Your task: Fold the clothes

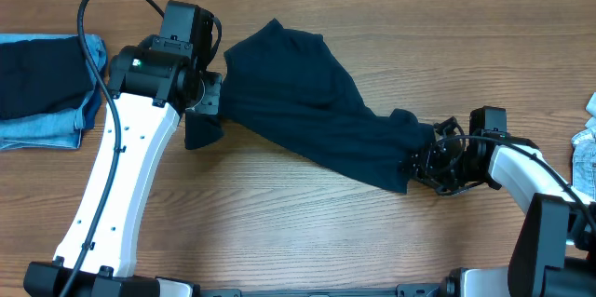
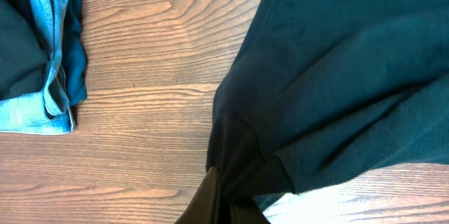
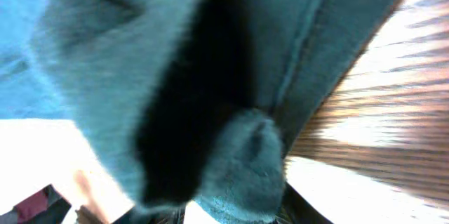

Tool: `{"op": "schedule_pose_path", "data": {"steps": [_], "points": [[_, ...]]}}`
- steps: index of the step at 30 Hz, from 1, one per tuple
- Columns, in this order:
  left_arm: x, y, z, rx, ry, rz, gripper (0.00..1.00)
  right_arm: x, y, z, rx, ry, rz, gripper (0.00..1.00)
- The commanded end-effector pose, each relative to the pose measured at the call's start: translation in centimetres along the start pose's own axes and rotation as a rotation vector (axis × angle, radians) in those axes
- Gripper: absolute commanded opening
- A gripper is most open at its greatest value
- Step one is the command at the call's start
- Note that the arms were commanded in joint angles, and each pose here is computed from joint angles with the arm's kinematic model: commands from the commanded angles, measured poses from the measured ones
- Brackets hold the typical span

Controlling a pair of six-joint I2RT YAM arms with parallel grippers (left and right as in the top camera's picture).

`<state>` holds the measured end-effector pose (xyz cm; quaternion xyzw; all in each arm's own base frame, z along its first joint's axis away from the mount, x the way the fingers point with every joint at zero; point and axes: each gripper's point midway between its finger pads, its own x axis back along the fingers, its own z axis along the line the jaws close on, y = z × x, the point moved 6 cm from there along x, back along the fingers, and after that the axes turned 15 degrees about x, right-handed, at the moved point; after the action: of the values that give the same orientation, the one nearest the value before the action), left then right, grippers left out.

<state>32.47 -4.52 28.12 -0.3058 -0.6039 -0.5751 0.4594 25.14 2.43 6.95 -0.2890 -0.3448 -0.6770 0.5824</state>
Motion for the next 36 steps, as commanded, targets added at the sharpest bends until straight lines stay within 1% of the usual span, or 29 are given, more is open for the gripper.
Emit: {"op": "schedule_pose_path", "data": {"steps": [1,5,7,10,15,20,23,27,36], "points": [[0.8,0.7,0.1,-0.003,-0.011,-0.031,0.04,-0.1,-0.1,0.6,0.056,0.066,-0.004,0.38],[0.8,0.7,0.1,-0.004,-0.011,-0.032,0.04,-0.1,-0.1,0.9,0.091,0.086,-0.007,0.38],[0.8,0.7,0.1,-0.003,-0.011,-0.032,0.04,-0.1,-0.1,0.3,0.075,0.038,-0.001,0.36],[0.8,0.7,0.1,-0.004,-0.011,-0.032,0.04,-0.1,0.0,-0.4,0.078,-0.030,-0.002,0.36],[0.8,0.7,0.1,-0.003,-0.011,-0.032,0.04,0.0,1.9,-0.3,0.154,-0.018,-0.098,0.36],[0.8,0.7,0.1,-0.004,-0.010,-0.031,0.04,0.0,2.3,0.0,0.169,0.009,-0.120,0.36],[0.8,0.7,0.1,-0.004,-0.011,-0.032,0.04,0.0,1.6,0.5,0.142,0.051,-0.088,0.36],[0.8,0.7,0.1,-0.003,-0.011,-0.033,0.04,-0.1,0.4,0.6,0.101,0.064,-0.030,0.36],[0.8,0.7,0.1,-0.006,-0.011,-0.032,0.04,-0.1,-0.4,0.6,0.068,0.061,0.010,0.36]]}}
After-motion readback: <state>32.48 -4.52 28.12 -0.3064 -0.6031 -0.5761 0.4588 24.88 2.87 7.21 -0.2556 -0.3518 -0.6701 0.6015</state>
